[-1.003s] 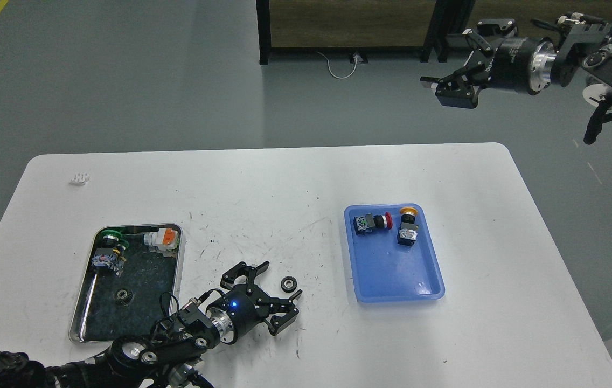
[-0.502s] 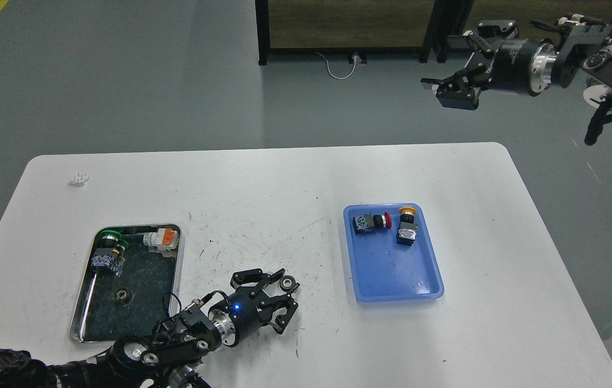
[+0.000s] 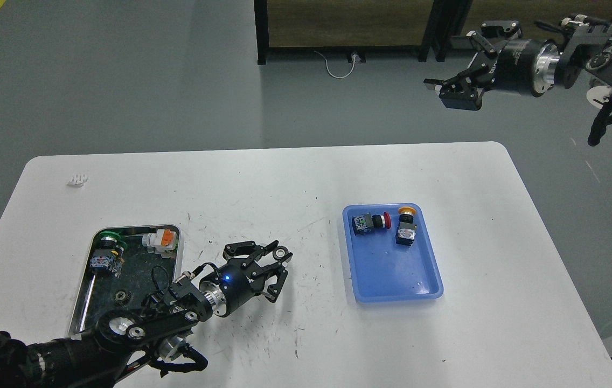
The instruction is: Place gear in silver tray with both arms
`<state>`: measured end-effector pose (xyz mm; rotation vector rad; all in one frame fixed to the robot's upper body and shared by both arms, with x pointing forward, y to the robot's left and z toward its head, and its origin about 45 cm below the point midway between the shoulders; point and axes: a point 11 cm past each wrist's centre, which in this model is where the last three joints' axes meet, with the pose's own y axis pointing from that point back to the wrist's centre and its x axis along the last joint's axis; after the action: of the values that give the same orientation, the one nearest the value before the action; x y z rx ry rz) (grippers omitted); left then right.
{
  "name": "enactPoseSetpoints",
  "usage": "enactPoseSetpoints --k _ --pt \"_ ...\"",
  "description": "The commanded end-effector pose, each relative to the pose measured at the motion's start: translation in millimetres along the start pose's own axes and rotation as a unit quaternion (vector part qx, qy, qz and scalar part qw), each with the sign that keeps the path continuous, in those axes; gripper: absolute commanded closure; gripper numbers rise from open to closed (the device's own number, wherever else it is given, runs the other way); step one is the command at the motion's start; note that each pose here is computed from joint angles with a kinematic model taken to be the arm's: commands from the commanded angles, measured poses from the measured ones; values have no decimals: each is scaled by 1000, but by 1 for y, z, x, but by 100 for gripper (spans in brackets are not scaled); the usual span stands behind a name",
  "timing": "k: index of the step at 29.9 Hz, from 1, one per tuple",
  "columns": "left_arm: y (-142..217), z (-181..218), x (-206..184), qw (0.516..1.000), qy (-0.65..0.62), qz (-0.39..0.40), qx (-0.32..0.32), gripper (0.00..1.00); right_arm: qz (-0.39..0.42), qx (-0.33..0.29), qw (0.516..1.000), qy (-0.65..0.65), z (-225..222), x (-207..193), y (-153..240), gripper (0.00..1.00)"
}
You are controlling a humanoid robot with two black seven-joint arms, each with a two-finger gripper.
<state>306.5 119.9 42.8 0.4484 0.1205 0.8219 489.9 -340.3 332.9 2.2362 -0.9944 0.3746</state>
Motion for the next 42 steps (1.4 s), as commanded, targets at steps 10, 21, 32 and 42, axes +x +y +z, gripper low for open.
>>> enactPoseSetpoints --k 10,21,32,42 --pt "92 7 94 999 -21 33 13 66 1 2 1000 -3 2 -1 0 9" --pt "164 -27 137 995 -31 63 68 65 5 0 1000 -4 4 -2 -5 9" --pt "165 -58 121 994 -13 64 88 63 3 5 1000 1 -2 -6 -13 9" --pt "150 -60 116 994 -9 66 82 52 6 4 1000 1 -1 -6 -13 9"
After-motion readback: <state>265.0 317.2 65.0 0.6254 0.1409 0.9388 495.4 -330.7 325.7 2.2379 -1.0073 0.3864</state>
